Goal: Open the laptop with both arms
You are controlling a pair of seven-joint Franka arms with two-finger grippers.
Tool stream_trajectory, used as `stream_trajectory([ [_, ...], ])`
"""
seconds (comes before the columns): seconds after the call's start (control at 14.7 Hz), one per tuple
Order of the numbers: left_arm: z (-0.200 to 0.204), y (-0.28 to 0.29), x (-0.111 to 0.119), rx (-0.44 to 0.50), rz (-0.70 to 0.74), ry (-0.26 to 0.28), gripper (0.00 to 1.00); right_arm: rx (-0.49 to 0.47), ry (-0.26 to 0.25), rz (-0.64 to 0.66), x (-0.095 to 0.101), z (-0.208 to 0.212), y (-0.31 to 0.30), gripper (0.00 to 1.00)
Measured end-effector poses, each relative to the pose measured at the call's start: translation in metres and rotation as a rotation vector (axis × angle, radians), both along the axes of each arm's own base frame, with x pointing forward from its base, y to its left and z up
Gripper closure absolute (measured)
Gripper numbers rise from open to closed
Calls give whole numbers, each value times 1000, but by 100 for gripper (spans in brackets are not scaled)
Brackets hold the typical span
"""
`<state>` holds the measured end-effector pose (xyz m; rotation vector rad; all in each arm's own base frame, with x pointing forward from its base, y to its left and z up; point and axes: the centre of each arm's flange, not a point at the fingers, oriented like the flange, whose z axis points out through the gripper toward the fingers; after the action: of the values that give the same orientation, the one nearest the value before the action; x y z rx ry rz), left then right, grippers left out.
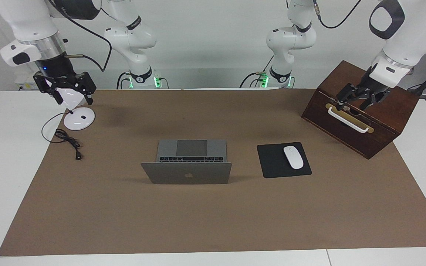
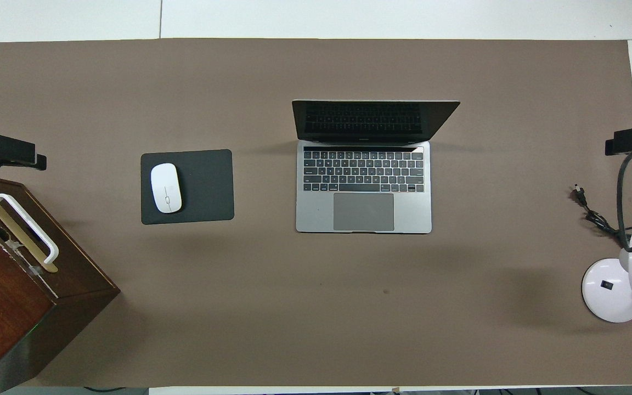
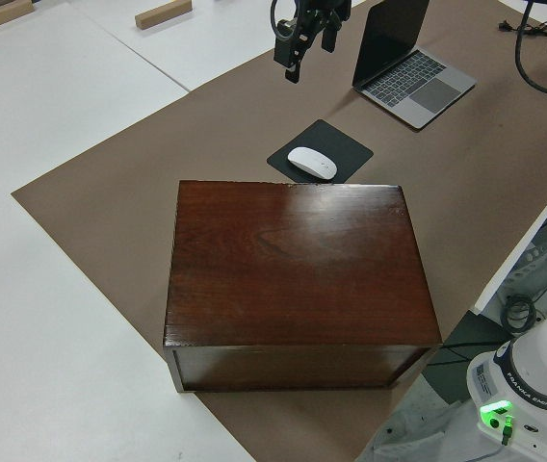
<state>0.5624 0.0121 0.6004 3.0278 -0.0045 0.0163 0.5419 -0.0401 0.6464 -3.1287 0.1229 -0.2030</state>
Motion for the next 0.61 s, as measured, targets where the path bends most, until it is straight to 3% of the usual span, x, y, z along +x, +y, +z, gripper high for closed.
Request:
stream_trajectory([
  [0.27, 7, 2, 0, 17, -1, -7, 0, 0, 6, 0, -6, 20, 1, 0],
  [0.61, 7, 4, -1, 18, 3, -3, 0, 1, 31, 1, -8, 18, 1, 0],
])
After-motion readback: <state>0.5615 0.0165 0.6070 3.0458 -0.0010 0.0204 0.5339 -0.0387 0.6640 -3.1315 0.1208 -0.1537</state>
